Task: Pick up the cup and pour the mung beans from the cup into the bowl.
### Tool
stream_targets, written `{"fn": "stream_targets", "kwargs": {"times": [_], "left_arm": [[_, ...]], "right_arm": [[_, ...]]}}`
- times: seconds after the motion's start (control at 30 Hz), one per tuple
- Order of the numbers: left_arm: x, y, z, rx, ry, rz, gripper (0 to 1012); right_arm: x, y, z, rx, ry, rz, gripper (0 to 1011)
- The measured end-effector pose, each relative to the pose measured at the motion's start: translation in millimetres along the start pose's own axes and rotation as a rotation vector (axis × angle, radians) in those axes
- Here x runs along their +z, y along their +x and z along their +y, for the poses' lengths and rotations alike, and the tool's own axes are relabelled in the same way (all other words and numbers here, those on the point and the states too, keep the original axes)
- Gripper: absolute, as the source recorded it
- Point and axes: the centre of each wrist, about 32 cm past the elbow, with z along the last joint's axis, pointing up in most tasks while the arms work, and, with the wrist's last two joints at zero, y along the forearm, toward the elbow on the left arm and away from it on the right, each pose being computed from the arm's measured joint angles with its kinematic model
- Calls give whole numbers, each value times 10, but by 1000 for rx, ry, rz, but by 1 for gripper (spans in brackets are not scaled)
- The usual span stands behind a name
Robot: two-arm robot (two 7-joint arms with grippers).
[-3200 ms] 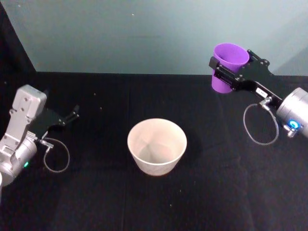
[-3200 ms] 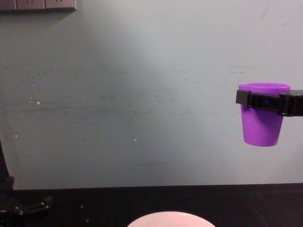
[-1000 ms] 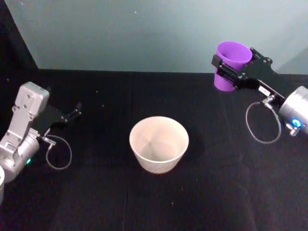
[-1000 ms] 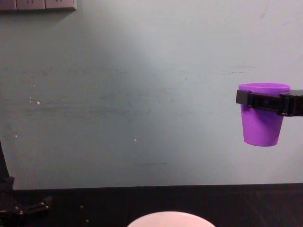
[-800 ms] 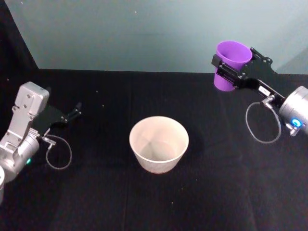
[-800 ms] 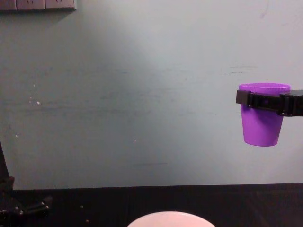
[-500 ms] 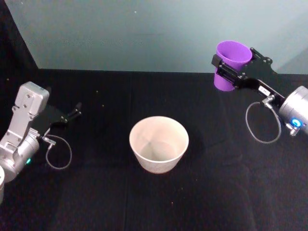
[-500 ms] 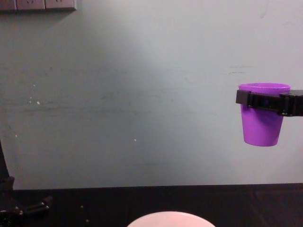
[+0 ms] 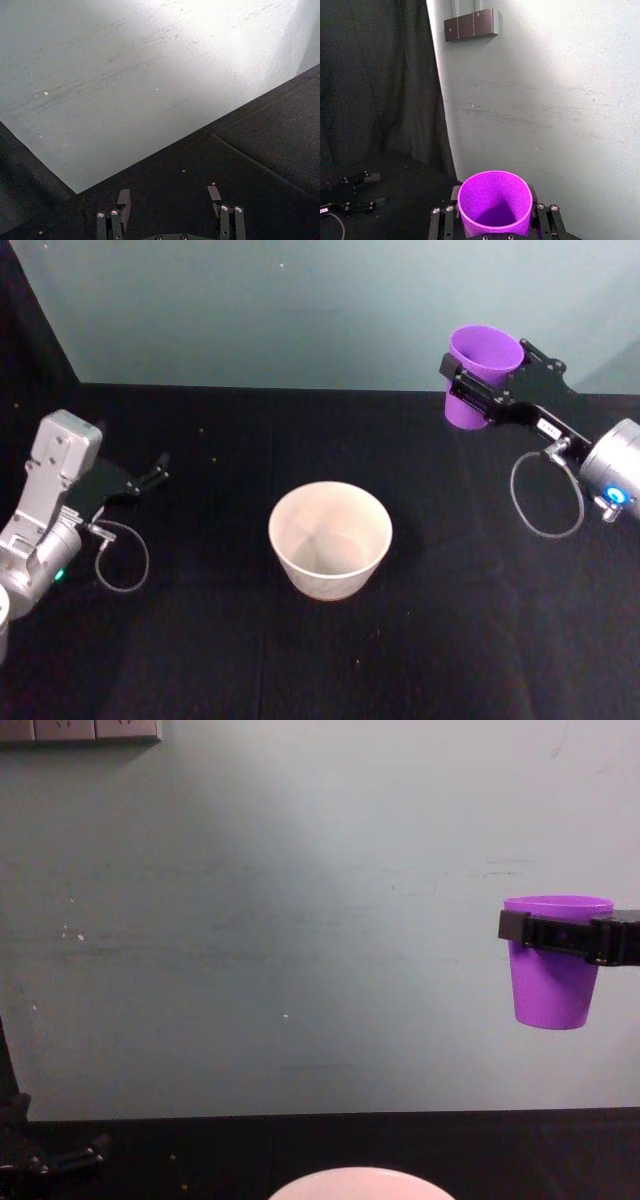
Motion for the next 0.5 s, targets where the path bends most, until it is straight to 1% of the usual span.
{"fn": "stream_targets", "kwargs": {"times": [0.5], "left_arm": [[0, 0, 0, 0, 0, 0, 1000]], "right_arm": [[0, 0, 0, 0, 0, 0, 751]]}}
